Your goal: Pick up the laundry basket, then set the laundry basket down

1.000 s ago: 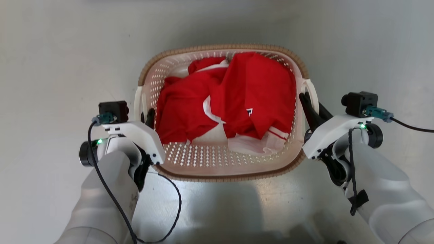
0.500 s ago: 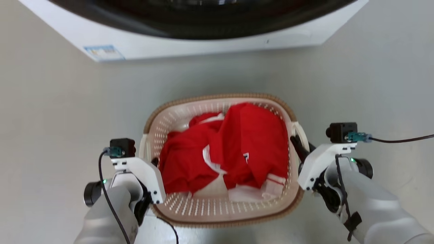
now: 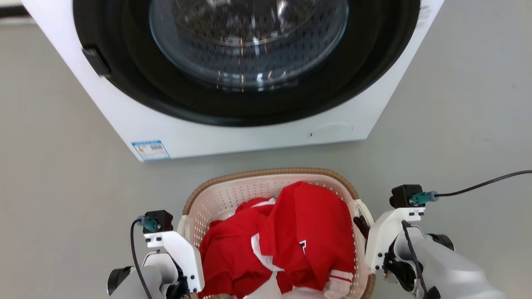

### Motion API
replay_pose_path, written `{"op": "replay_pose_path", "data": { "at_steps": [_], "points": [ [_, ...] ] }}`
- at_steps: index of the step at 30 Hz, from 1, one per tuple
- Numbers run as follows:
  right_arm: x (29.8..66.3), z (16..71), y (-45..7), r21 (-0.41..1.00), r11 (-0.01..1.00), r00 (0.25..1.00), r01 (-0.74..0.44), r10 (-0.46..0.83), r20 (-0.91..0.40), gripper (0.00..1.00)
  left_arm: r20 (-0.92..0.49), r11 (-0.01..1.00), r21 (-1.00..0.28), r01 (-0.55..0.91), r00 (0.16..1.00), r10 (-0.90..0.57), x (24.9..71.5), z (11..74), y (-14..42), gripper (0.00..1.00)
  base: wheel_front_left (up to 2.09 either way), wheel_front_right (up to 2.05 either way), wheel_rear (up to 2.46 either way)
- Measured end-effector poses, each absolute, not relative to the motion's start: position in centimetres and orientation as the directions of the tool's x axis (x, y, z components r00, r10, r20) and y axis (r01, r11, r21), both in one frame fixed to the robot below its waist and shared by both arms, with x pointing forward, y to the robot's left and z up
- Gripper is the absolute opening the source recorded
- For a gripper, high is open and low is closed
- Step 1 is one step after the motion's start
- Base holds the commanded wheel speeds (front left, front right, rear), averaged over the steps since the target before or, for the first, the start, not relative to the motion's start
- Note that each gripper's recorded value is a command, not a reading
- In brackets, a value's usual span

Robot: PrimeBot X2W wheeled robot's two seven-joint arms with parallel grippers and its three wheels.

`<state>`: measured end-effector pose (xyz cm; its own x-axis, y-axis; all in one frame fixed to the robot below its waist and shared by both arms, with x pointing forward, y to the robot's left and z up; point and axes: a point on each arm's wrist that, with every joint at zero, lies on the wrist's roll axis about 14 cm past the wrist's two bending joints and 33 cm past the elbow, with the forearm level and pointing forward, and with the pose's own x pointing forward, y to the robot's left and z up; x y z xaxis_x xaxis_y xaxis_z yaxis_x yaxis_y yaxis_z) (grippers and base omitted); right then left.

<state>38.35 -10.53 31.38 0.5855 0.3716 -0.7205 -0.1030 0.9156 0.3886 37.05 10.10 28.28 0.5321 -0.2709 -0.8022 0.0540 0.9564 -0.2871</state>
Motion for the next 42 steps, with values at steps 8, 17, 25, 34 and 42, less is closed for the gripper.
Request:
{"op": "replay_pose_path", "data": {
  "at_steps": [8,17,25,34,42],
  "points": [
    [36.8,33.6,-10.6,0.385,0.916,0.572,-0.114,0.377,-0.729,0.0,-0.801,0.955,-0.288,0.077,0.528,-0.284,35.7,30.5,9.8,0.0,0.0,0.0,0.0],
    [35.3,34.3,-10.2,0.389,0.913,0.548,-0.121,0.388,-0.741,0.0,-0.822,0.956,-0.282,0.078,0.495,-0.283,34.0,31.1,10.1,0.0,0.0,0.0,0.0],
    [34.6,34.0,-10.2,0.38,0.917,0.517,-0.124,0.386,-0.763,0.0,-0.845,0.956,-0.282,0.076,0.452,-0.285,32.9,30.6,10.0,0.0,0.0,0.0,0.0],
    [34.3,33.6,-10.2,0.372,0.919,0.5,-0.132,0.386,-0.775,0.0,-0.855,0.956,-0.285,0.069,0.433,-0.286,32.5,30.1,10.0,0.0,0.0,0.0,0.0],
    [34.3,33.3,-10.1,0.374,0.919,0.493,-0.129,0.386,-0.78,0.0,-0.859,0.956,-0.288,0.059,0.426,-0.285,32.4,29.8,10.1,0.0,0.0,0.0,0.0]
  ]
}}
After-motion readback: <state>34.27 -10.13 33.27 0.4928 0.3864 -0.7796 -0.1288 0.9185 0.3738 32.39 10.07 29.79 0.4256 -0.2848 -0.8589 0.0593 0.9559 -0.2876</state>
